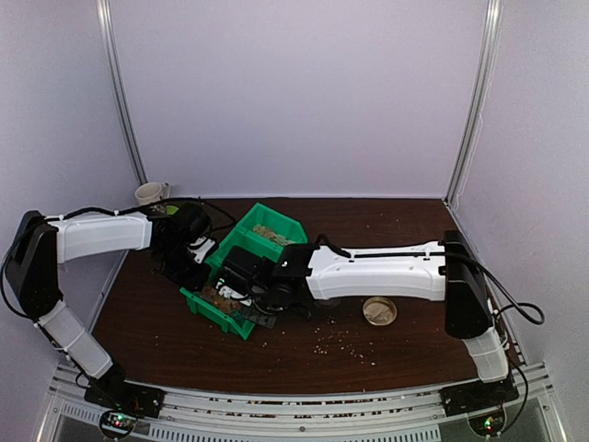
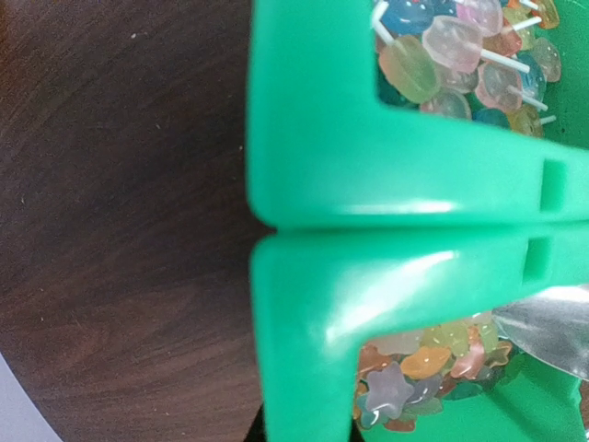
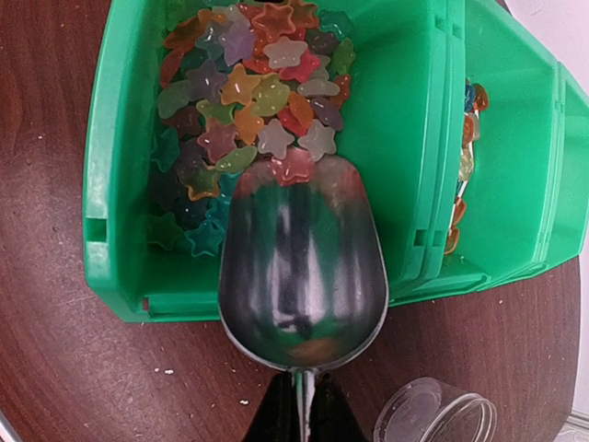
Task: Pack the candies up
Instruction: Scoop the fake candies from the plate.
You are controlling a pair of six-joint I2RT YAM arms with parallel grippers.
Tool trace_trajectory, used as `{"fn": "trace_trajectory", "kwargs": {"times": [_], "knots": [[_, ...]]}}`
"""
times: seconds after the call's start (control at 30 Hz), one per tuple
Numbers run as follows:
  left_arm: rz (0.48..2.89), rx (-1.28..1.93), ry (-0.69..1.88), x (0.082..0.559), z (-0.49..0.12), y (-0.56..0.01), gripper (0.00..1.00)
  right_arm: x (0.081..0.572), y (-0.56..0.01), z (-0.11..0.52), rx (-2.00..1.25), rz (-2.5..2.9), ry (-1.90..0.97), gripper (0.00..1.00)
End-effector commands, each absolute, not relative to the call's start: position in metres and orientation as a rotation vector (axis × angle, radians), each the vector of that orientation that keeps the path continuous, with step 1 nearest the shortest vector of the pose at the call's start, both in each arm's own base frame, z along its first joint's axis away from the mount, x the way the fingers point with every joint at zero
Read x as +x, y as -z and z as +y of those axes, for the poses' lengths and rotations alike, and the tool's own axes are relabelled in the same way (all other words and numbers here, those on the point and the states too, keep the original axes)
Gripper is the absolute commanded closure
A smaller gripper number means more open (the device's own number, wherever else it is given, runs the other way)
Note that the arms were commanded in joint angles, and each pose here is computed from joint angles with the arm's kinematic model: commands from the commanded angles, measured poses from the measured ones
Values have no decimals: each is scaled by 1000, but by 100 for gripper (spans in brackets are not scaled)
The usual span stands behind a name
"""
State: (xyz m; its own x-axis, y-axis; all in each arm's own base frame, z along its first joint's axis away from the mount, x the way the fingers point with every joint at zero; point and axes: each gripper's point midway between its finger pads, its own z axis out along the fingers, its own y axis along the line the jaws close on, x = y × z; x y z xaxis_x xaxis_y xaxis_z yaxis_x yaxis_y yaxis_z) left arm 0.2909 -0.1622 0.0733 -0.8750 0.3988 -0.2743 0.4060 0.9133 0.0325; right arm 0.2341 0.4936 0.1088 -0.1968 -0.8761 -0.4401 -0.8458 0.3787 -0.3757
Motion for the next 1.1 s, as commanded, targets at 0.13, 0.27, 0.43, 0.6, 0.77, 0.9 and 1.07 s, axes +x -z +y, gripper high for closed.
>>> {"fn": "trace_trajectory", "kwargs": {"times": [0.13, 0.27, 0.43, 0.6, 0.77, 0.9, 1.07], "knots": [[2489, 619, 422, 322, -229, -141, 100, 241, -74, 503, -1336, 2120, -73, 100], [2487, 618, 421, 322, -229, -142, 100, 241, -73, 506, -1280, 2150, -126, 100], [2485, 635, 434, 321, -231, -142, 100, 234, -73, 513, -1320, 2130, -205, 100], [2478, 683, 504, 316, -240, -142, 100, 233, -63, 507, -1443, 2061, -137, 100], [2472, 709, 542, 313, -245, -142, 100, 229, -60, 507, -1517, 2005, -141, 100], [2463, 725, 559, 312, -247, -144, 100, 228, -62, 506, -1534, 1952, -148, 100], [2452, 724, 553, 313, -246, -148, 100, 234, -65, 508, -1495, 2042, -213, 100]]}}
